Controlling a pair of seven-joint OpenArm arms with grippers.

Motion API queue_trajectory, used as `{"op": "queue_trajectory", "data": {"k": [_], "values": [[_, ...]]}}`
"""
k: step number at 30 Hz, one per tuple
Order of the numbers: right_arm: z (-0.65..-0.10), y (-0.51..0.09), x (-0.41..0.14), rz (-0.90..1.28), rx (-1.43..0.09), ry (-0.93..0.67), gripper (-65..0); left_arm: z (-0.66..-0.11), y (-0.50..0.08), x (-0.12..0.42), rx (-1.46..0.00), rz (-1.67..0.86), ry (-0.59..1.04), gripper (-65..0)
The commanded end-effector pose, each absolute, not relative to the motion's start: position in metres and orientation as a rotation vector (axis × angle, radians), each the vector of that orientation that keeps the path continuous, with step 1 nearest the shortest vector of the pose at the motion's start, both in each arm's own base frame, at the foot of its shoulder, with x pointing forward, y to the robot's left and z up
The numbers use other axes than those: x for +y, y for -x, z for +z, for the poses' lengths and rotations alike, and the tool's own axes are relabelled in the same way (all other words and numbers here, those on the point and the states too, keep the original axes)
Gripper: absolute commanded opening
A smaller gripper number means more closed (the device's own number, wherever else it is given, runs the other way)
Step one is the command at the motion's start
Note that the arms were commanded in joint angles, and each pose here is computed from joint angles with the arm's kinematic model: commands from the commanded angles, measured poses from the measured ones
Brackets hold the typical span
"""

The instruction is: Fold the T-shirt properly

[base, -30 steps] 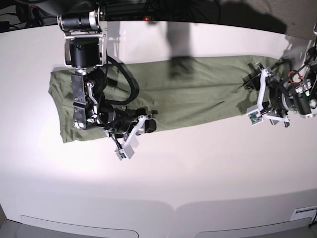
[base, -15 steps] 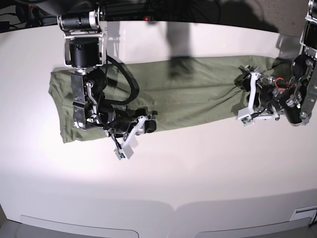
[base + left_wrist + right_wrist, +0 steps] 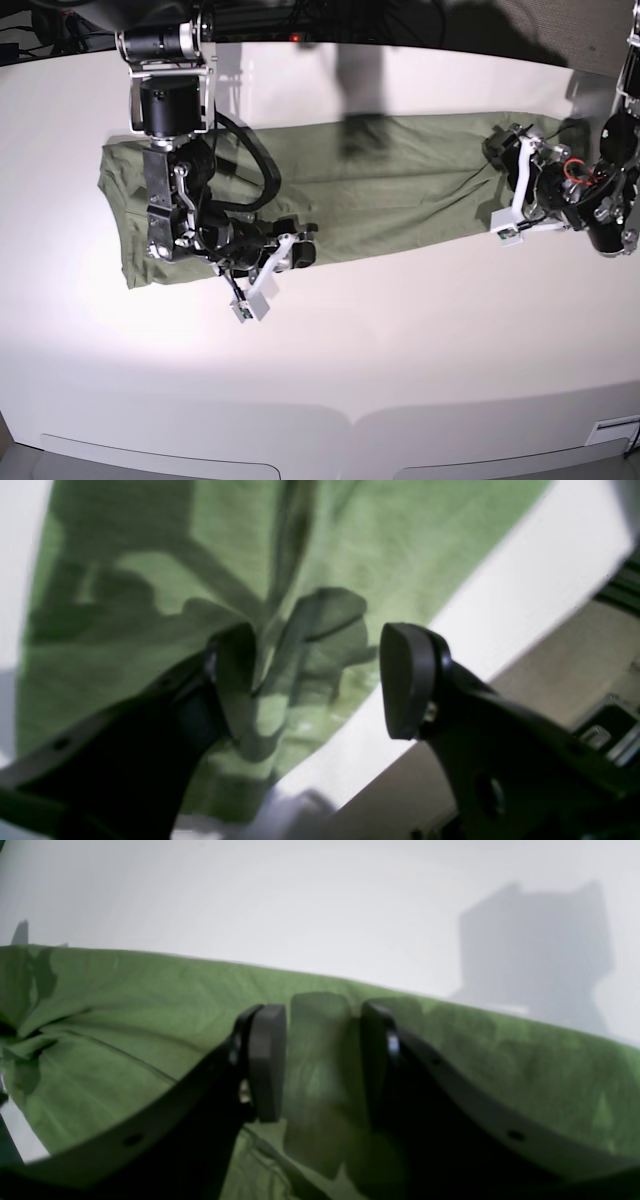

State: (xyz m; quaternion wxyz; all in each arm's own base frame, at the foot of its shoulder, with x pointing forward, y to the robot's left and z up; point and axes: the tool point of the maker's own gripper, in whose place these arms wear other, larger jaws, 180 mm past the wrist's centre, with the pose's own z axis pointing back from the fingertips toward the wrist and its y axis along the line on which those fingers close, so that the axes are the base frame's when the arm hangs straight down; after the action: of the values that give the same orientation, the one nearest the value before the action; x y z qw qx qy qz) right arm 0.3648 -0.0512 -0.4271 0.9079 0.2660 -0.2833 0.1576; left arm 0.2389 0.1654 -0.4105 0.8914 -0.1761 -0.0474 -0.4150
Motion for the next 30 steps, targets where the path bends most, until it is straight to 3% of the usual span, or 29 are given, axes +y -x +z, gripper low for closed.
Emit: {"op": "queue_trajectory", "data": {"k": [1, 30], "values": [[-0.415, -0.376, -0.051, 0.338, -0.619, -0.547, -39.7, -0.399, -0.248, 0.165, -0.137, -0.863, 0.383, -26.6], [-0.396, -0.398, -0.061, 0.348, -0.673, -0.525, -39.7, -0.401, -0.204, 0.168, -0.068, -0.805, 0.525, -26.6]]}}
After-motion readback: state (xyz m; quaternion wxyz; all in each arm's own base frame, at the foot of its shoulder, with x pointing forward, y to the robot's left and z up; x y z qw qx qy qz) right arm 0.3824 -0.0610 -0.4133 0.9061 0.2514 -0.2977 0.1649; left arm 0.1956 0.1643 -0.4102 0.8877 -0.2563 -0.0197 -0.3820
